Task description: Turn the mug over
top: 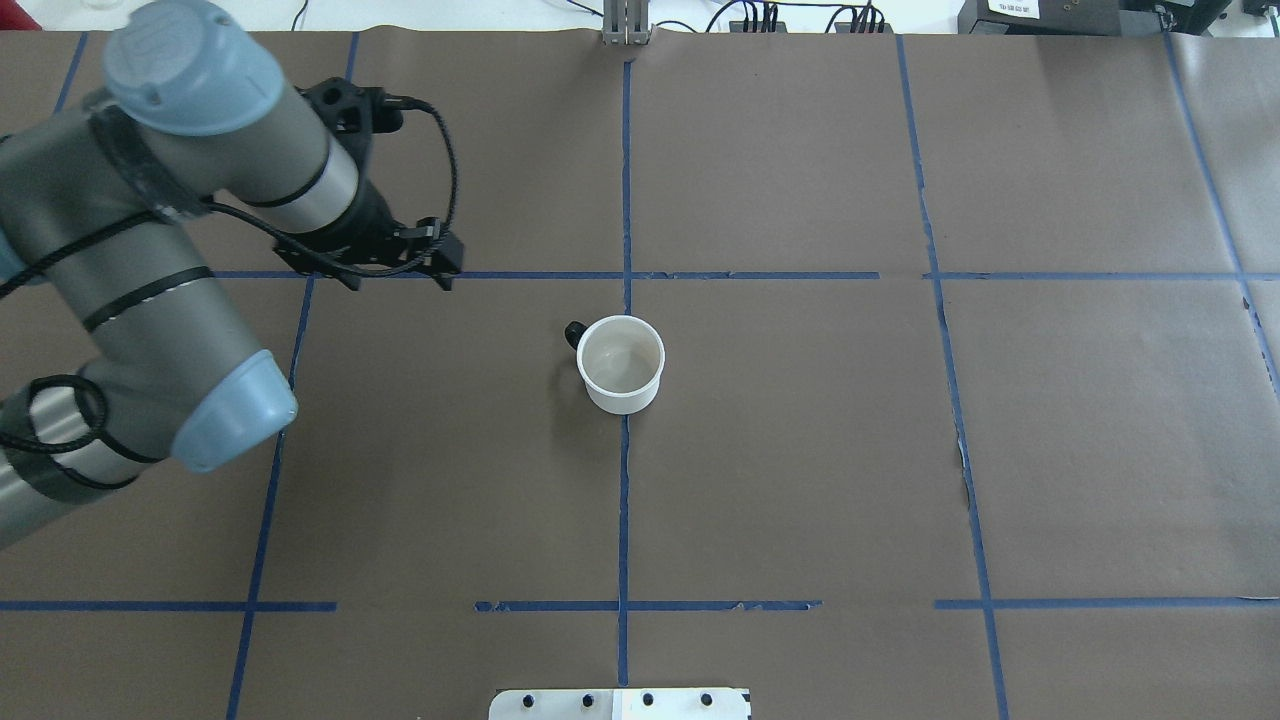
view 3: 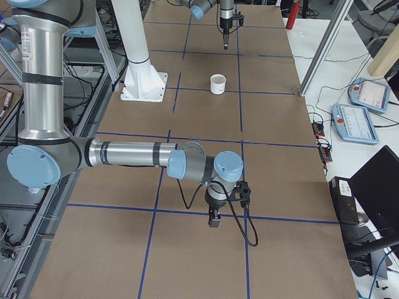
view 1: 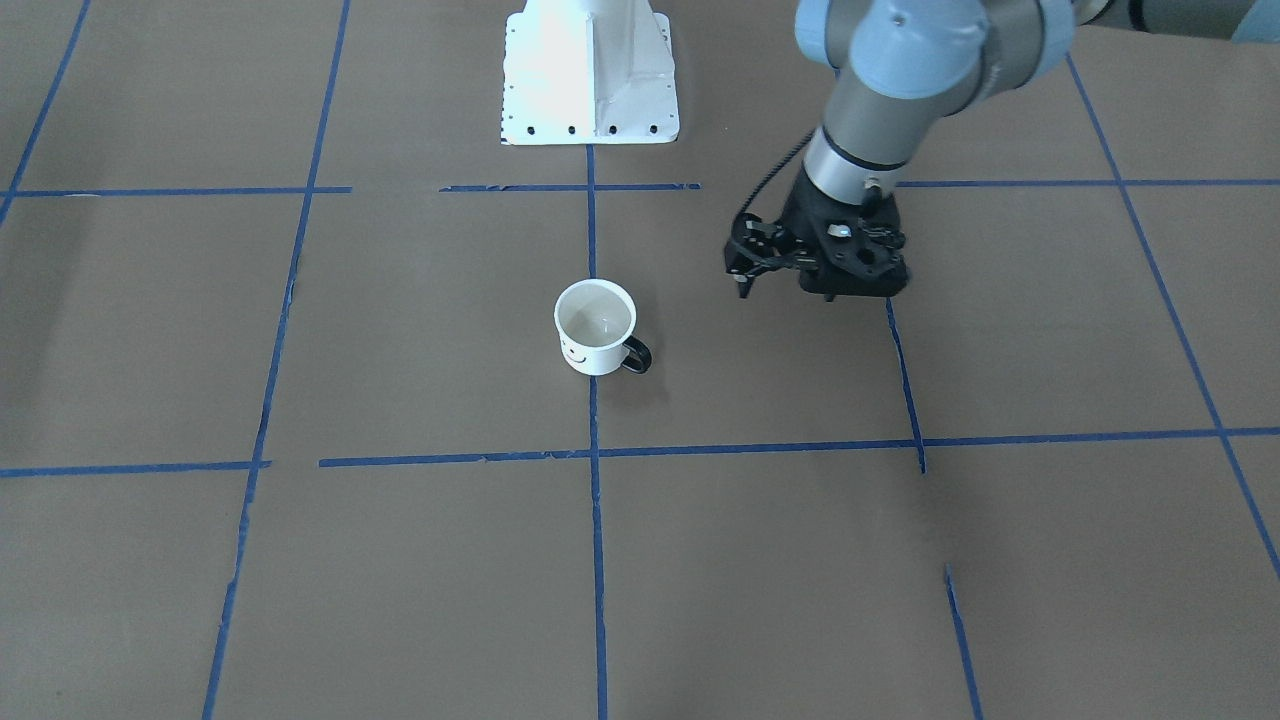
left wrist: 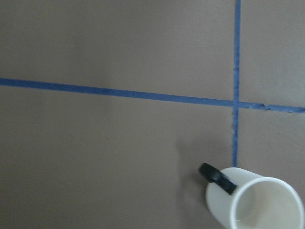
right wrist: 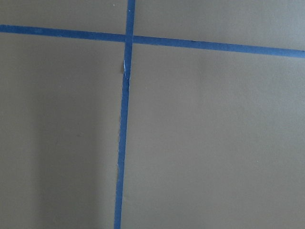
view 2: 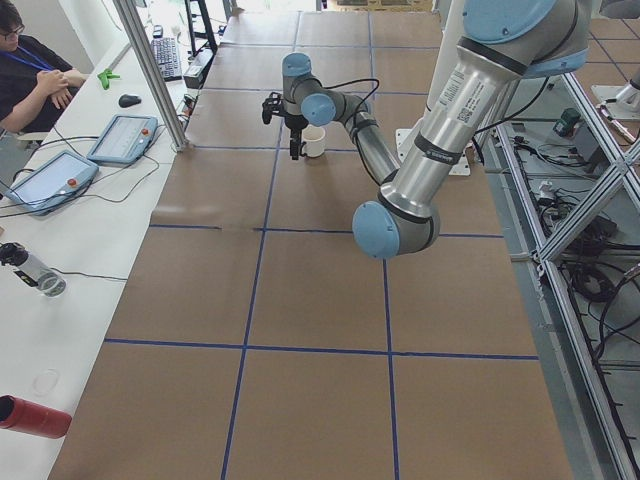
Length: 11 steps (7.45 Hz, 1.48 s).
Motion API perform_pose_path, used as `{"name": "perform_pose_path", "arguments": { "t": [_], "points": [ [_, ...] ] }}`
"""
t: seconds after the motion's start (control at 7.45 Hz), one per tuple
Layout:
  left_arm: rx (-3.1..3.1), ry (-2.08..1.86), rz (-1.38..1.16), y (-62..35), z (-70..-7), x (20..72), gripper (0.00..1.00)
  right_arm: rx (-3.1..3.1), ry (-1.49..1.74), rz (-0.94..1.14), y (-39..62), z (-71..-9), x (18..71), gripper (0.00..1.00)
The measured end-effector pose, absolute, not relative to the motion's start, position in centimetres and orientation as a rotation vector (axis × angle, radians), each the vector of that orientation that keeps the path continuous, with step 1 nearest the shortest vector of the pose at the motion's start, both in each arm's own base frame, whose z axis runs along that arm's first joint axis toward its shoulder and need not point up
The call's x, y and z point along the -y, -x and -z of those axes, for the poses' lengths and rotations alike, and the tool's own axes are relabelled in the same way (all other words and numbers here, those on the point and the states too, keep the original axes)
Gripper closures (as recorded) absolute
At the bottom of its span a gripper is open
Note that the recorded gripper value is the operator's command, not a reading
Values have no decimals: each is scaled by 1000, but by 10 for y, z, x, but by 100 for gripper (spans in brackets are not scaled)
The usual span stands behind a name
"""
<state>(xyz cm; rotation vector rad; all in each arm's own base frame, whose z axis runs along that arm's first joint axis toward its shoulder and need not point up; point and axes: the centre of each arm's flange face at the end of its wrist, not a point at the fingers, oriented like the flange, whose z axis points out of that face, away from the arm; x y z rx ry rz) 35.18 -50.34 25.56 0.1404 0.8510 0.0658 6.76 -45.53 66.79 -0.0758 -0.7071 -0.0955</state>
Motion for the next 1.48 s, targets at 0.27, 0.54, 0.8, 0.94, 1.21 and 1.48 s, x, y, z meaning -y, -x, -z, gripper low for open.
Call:
{"name": "perform_pose_path", "arguments": {
  "t": [0.27, 0.54, 0.8, 0.94, 1.21, 1.48],
  "points": [
    [-728, -205, -205, -244, -357, 530, 0, 707, 76, 96, -68, -668, 455, 0],
    [-685, -183, -218, -113, -458, 534, 0, 707, 76, 96, -68, -668, 455, 0],
    [-713, -145, -227, -18, -553, 514, 0, 707, 76, 96, -68, -668, 455, 0],
    [-743, -135, -239, 7, -588, 501, 0, 707, 76, 96, -68, -668, 455, 0],
    [-805, -110, -232, 22, -618, 481, 0, 707, 76, 96, -68, -668, 455, 0],
    [-814, -102, -226, 24, -623, 476, 0, 707, 76, 96, -68, -668, 455, 0]
  ]
}}
